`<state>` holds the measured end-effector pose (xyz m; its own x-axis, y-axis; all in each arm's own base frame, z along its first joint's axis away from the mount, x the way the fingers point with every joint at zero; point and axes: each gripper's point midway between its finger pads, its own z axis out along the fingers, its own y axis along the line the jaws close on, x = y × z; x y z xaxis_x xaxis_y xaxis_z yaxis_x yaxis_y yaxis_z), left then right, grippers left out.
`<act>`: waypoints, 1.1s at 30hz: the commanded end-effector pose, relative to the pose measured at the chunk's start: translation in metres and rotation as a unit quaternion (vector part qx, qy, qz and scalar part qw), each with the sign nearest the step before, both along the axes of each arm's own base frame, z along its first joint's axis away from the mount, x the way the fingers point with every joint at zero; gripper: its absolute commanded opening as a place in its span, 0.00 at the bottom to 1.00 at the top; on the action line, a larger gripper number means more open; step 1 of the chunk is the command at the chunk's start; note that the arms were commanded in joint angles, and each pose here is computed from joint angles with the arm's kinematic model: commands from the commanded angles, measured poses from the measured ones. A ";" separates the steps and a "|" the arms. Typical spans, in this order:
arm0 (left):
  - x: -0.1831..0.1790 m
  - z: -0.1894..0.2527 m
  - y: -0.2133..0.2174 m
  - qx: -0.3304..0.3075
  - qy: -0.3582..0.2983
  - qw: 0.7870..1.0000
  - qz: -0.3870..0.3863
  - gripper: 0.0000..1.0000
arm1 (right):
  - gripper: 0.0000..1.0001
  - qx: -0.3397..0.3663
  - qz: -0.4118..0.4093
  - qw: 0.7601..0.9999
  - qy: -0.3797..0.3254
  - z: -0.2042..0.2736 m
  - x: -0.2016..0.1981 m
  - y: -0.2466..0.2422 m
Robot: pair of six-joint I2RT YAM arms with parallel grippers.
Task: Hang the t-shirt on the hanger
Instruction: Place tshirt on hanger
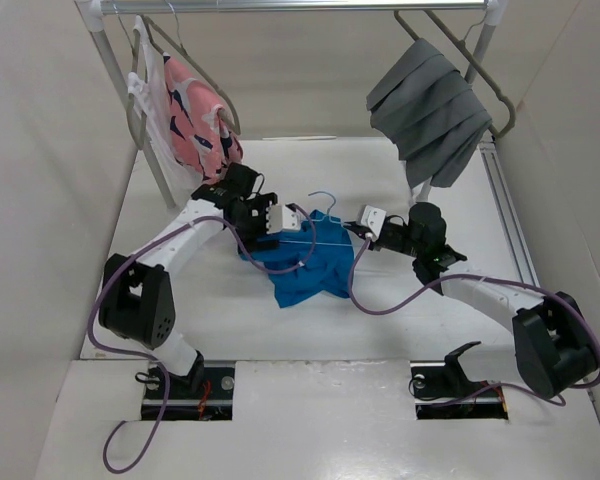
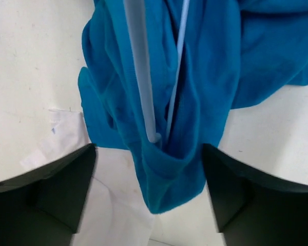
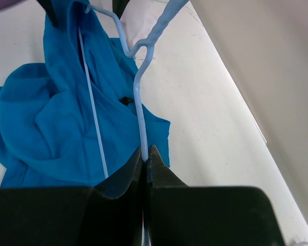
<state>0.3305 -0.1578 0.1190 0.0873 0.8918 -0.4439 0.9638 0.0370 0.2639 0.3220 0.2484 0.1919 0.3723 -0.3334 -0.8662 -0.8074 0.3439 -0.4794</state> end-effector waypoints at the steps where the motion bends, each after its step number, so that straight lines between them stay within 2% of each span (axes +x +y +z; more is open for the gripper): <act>1: 0.013 0.000 -0.003 0.000 -0.033 0.999 -0.009 0.74 | 0.00 0.010 0.016 0.999 -0.025 0.013 -0.003 0.004; 3: 0.019 0.002 -0.007 -0.009 -0.034 0.999 -0.006 0.53 | 0.00 0.012 0.016 0.999 -0.030 0.016 -0.004 0.003; 4: 0.018 0.000 -0.011 -0.016 -0.024 1.000 -0.011 0.38 | 0.00 0.012 0.016 0.999 -0.030 0.016 -0.004 0.003; 6: 0.018 0.012 -0.018 -0.031 -0.023 0.999 -0.019 0.27 | 0.00 0.013 0.011 0.999 -0.035 0.020 -0.004 0.002; 7: 0.013 0.017 -0.023 -0.045 -0.012 0.999 -0.027 0.13 | 0.00 0.013 0.011 0.999 -0.035 0.020 -0.004 0.002; 9: 0.008 0.022 -0.028 -0.059 -0.001 0.998 -0.035 0.06 | 0.00 0.013 0.011 0.999 -0.035 0.020 -0.004 0.002; 13: -0.011 0.043 -0.049 -0.104 0.024 0.992 -0.070 0.06 | 0.00 0.014 0.016 0.999 -0.034 0.020 -0.005 0.003; 17: -0.031 0.065 -0.069 -0.155 0.057 0.980 -0.114 0.12 | 0.00 0.017 0.021 0.999 -0.039 0.024 -0.007 0.003; 20: -0.037 0.085 -0.084 -0.188 0.050 0.970 -0.149 0.12 | 0.00 0.022 0.031 0.998 -0.047 0.031 -0.012 0.005; 28: -0.059 0.089 -0.117 -0.193 0.070 0.957 -0.207 0.12 | 0.00 0.033 0.031 0.997 -0.062 0.047 -0.017 0.003; 33: -0.063 0.088 -0.131 -0.191 0.066 0.958 -0.206 0.21 | 0.00 0.044 0.036 0.995 -0.079 0.067 -0.022 0.005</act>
<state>0.2810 -0.2758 0.1948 0.3179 0.6104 -0.7255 0.9456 -0.2601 0.1954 0.3068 0.2470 0.2188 0.4381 -0.2916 -0.8503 -0.7880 0.3305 -0.5194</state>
